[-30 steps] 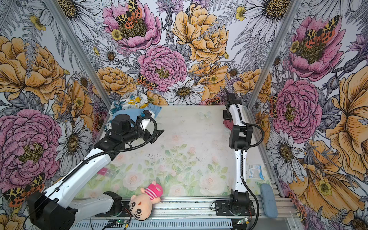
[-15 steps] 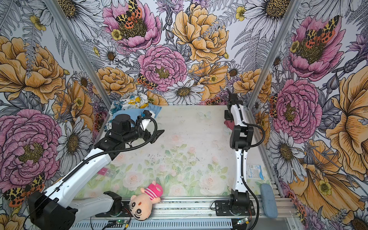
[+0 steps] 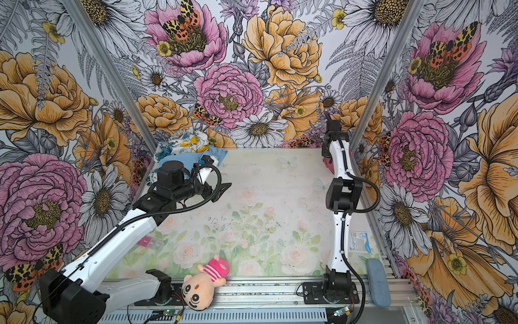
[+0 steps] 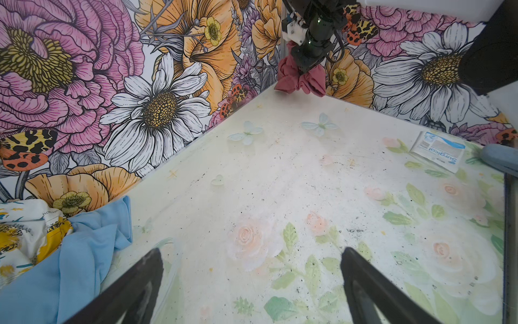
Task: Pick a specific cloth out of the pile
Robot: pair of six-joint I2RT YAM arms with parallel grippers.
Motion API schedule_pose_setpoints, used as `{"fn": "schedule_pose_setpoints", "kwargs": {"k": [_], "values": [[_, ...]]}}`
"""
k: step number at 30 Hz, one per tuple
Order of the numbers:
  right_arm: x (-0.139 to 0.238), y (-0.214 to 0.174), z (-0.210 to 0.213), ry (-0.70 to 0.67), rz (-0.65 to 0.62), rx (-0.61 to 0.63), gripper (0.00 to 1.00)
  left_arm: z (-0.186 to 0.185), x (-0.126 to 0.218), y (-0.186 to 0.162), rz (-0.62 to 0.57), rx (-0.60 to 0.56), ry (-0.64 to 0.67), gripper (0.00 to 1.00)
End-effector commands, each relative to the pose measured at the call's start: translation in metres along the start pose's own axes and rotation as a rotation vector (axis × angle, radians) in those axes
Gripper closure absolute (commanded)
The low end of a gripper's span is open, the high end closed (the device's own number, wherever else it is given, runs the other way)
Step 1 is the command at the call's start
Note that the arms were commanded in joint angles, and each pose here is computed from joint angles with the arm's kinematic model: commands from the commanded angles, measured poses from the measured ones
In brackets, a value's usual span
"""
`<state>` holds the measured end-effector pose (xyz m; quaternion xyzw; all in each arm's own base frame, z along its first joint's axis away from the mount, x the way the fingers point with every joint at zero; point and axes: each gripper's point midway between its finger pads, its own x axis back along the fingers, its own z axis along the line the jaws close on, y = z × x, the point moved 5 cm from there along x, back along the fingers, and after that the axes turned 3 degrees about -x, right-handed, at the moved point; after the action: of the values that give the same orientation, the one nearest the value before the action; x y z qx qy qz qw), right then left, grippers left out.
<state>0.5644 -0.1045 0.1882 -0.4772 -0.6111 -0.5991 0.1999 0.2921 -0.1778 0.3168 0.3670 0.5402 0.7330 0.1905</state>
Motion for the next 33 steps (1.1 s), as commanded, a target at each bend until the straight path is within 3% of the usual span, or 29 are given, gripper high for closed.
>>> {"fn": "schedule_pose_setpoints", "kwargs": {"k": [1, 11, 16, 30, 33], "values": [[-0.004, 0.003, 0.0, 0.006, -0.01, -0.008, 1.0, -0.006, 0.007, 0.01, -0.035, -0.005, -0.018, 0.01], [-0.039, -0.015, 0.029, 0.106, 0.056, 0.001, 1.0, -0.005, 0.007, 0.011, -0.034, -0.009, -0.014, 0.01], [-0.05, -0.028, 0.051, 0.137, 0.092, 0.066, 1.0, -0.006, 0.006, 0.009, -0.031, -0.005, -0.02, 0.01], [-0.081, -0.056, 0.069, 0.067, 0.162, 0.171, 1.0, -0.008, 0.003, 0.009, -0.027, -0.006, -0.03, 0.01], [-0.082, -0.056, 0.068, 0.066, 0.162, 0.169, 0.75, -0.008, 0.003, 0.008, -0.027, -0.005, -0.03, 0.01]]}}
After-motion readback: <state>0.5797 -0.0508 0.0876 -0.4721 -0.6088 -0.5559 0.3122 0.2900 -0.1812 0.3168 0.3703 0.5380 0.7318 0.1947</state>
